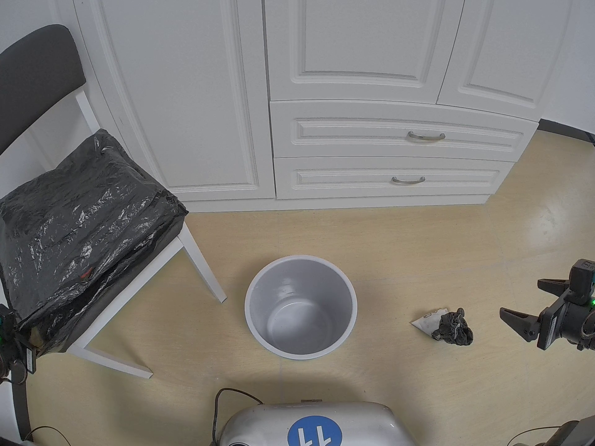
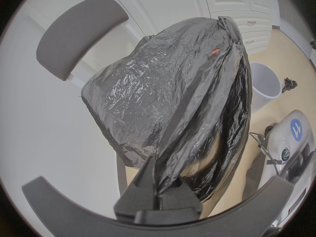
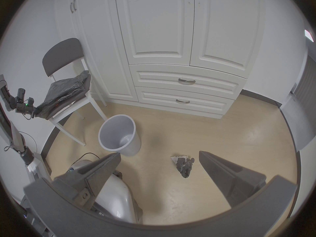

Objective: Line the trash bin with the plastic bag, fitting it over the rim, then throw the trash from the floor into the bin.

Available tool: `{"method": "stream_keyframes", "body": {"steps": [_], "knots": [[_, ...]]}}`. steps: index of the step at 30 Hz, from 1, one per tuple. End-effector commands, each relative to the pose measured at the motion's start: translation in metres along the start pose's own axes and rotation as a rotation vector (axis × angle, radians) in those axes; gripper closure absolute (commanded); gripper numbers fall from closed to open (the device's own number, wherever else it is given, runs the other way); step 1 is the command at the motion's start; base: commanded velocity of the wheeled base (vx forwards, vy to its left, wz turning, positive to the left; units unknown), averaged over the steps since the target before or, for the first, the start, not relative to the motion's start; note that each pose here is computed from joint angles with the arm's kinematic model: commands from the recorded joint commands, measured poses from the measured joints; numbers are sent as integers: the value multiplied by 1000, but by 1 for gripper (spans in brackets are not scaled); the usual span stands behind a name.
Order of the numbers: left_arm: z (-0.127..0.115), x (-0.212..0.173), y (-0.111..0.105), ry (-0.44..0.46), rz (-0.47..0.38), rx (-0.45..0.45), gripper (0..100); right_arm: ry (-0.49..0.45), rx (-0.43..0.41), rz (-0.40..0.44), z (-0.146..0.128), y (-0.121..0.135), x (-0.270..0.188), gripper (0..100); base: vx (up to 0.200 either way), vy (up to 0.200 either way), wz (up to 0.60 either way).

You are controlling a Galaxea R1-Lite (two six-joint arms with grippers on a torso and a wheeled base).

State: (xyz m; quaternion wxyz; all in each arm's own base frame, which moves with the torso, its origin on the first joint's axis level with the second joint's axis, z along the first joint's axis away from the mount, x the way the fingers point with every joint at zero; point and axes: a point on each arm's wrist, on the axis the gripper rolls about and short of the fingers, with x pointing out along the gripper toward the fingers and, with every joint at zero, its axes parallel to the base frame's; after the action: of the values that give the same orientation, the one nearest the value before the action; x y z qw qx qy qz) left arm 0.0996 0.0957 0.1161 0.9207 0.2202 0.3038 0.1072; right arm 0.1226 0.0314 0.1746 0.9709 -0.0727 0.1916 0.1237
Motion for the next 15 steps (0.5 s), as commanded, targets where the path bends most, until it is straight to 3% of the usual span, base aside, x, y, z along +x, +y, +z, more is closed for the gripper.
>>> {"method": "stream_keyframes", "body": {"steps": [1, 4, 9, 10, 15], "knots": [[4, -9, -1, -37, 32, 16, 100, -4, -12, 0, 0, 0, 0, 0, 0, 0, 0], [7, -12, -1, -75, 31, 20, 100, -7, -18, 0, 1, 0, 0, 0, 0, 0, 0], [21, -19, -5, -291, -119, -31, 100, -47, -11, 17, 6, 3, 2, 0, 0, 0, 0], [21, -19, -5, -291, -119, -31, 100, -47, -11, 17, 6, 3, 2, 0, 0, 0, 0], [52, -45, -24, -550, -286, -206, 100, -151, 75, 115, 17, 18, 10, 0, 0, 0, 0]]}}
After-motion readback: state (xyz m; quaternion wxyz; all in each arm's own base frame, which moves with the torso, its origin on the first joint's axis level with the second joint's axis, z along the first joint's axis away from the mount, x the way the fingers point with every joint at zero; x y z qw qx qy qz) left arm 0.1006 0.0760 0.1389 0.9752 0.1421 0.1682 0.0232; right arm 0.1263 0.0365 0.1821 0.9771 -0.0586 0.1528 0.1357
